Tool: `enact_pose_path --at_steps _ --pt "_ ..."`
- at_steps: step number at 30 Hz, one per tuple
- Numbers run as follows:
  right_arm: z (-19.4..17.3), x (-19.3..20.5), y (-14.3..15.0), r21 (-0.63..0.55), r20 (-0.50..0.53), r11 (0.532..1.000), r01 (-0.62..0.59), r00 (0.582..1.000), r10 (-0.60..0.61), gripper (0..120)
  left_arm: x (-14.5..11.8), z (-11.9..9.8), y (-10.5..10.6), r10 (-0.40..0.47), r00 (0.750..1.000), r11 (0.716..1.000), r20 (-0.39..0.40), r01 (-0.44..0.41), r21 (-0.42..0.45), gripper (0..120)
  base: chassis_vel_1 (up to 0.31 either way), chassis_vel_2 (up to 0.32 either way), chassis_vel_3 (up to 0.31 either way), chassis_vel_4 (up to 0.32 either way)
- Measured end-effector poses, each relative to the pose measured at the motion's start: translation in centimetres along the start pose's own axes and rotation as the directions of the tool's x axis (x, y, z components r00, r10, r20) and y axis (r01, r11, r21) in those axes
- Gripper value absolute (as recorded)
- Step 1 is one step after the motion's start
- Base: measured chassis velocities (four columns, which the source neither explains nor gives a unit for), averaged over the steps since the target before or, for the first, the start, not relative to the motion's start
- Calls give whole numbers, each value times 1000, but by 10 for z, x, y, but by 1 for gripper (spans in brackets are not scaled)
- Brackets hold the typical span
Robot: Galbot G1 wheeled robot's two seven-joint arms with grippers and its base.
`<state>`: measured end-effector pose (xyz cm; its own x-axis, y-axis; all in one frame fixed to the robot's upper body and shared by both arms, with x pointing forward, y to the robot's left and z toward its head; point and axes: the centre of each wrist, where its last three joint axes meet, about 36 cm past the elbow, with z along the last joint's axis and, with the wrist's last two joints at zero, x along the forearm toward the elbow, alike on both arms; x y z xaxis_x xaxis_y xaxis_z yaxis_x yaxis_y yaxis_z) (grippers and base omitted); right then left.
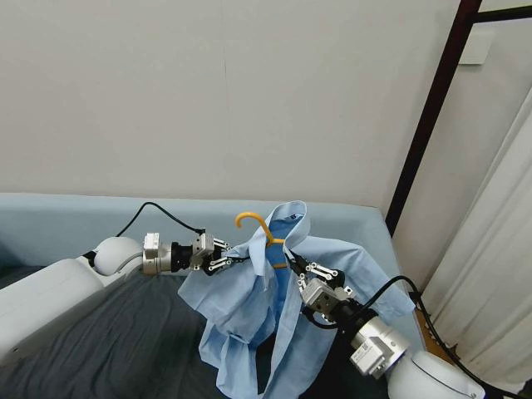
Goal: Pick up the clothes from the sofa and hang them on the clothes hanger.
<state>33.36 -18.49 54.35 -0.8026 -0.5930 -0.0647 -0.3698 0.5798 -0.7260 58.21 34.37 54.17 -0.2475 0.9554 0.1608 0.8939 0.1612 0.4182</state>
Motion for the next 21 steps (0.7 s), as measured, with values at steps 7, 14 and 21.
enact_pose_path --at_steps 7,14,21 --pt "-3 9 5 -69 -14 996 57 998 -58 25 1 3 4 -12 1000 1000 -1 12 1 1 0 0 0 0" --pt "-8 15 3 -168 -42 983 68 996 -76 52 5 2 6 -22 1000 1000 -1 22 -6 1 0 0 0 0" --pt "-22 35 -3 -315 -118 948 53 989 -95 73 14 9 12 -30 1000 999 -10 29 -34 1 0 0 0 0"
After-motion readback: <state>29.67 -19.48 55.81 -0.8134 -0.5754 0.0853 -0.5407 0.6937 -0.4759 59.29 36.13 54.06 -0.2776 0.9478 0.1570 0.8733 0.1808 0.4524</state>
